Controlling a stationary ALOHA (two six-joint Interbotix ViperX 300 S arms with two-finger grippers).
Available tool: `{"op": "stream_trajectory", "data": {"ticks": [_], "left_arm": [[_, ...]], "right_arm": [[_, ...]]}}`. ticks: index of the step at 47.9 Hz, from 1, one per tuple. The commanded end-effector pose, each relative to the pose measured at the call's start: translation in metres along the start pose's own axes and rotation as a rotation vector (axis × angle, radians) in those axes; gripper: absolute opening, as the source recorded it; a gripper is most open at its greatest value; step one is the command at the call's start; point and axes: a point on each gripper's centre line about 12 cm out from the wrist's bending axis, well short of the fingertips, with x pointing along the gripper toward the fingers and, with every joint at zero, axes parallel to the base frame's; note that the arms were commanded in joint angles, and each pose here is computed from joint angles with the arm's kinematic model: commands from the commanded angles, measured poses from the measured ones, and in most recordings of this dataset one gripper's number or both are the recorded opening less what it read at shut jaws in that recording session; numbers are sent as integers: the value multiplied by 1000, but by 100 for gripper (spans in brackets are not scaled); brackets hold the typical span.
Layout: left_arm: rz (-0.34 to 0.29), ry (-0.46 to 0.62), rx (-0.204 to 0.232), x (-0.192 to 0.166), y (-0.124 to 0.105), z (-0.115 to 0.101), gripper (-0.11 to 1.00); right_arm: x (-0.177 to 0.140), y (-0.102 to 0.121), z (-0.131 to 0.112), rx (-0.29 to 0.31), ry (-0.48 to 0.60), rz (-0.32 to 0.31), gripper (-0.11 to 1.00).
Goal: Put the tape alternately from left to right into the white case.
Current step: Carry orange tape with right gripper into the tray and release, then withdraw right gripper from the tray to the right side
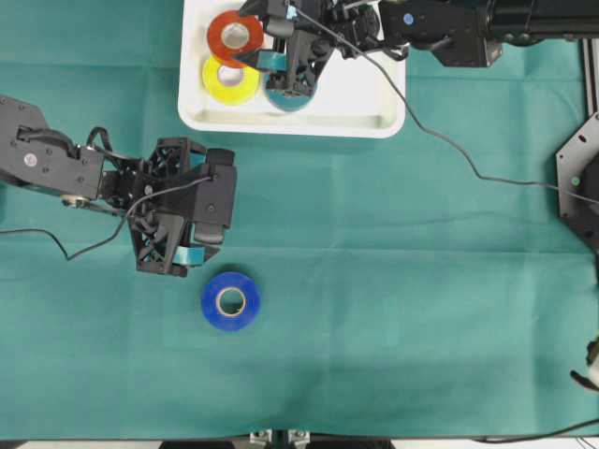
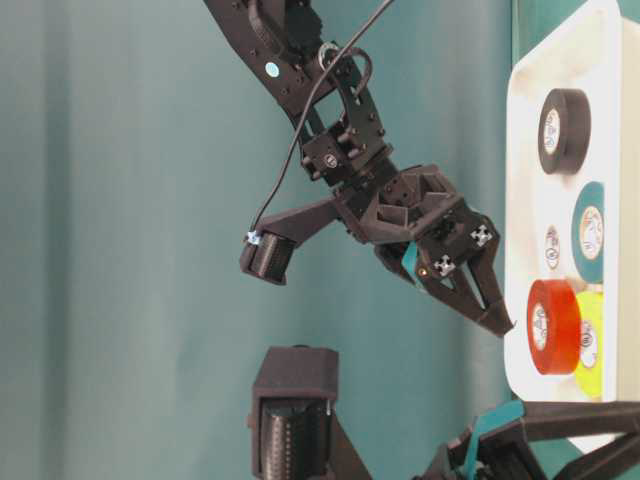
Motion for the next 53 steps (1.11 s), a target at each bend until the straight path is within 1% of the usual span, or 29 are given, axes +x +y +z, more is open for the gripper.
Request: {"op": "stream_trajectory", "data": {"ticks": [1, 13, 20, 28, 37, 45, 53], "left_arm": [[-3, -44, 1, -9, -1, 10, 57], [-3, -46, 1, -9, -1, 11, 57], [-3, -46, 1, -9, -1, 11, 57], [-3, -46, 1, -9, -1, 11, 57], [-3, -46, 1, -9, -1, 11, 57], [-3, -46, 1, -9, -1, 11, 57], [-3, -48, 1, -9, -1, 12, 57]], "right_arm": [[-5, 0, 13, -4, -35, 3, 76], [-5, 0, 12, -2, -32, 3, 76], [-5, 1, 6, 0, -20, 5, 76], [-12, 6, 2, -2, -11, 13, 76], [-33, 22, 3, -16, -21, 39, 76], [-50, 40, -2, -34, -23, 76, 76], [-64, 53, -8, -47, -18, 103, 76]]}}
